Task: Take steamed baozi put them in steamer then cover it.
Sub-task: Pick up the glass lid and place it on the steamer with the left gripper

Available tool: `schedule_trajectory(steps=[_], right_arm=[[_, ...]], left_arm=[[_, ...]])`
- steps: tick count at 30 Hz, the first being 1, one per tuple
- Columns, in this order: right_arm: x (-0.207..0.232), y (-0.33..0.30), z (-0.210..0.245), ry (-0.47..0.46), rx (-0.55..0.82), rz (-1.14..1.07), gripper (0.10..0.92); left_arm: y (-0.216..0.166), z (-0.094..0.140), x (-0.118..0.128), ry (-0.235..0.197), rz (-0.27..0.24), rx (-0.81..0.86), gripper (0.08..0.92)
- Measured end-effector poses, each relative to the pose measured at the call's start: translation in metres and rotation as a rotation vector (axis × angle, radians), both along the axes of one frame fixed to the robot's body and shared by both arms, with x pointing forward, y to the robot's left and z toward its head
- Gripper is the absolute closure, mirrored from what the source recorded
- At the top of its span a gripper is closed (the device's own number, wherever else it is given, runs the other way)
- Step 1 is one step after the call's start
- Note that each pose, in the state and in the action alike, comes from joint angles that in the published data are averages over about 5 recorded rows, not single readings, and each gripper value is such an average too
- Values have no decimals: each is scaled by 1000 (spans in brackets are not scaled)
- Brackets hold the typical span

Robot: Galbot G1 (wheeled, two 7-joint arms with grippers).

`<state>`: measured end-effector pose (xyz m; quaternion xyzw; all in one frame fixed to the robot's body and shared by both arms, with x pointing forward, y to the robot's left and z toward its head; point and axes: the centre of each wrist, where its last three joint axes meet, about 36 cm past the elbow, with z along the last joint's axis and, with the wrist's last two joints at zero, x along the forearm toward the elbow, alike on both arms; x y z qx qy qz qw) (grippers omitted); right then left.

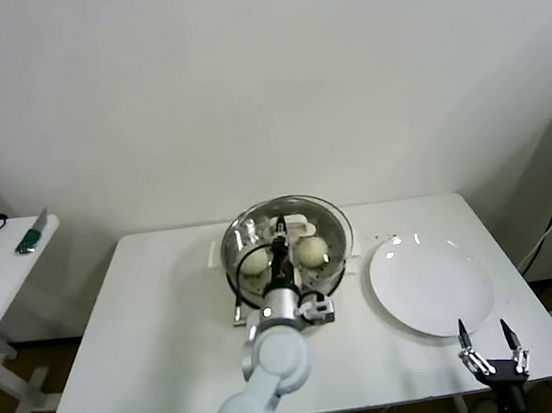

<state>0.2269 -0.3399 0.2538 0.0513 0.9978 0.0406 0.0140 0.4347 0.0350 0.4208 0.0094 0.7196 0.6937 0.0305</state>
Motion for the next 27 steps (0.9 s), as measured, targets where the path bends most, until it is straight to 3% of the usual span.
schedule_trajectory(steps=[27], right_arm=[[0,-2,1,-10,-3,1,200]], left_arm=[[4,-13,5,18,27,35,866]])
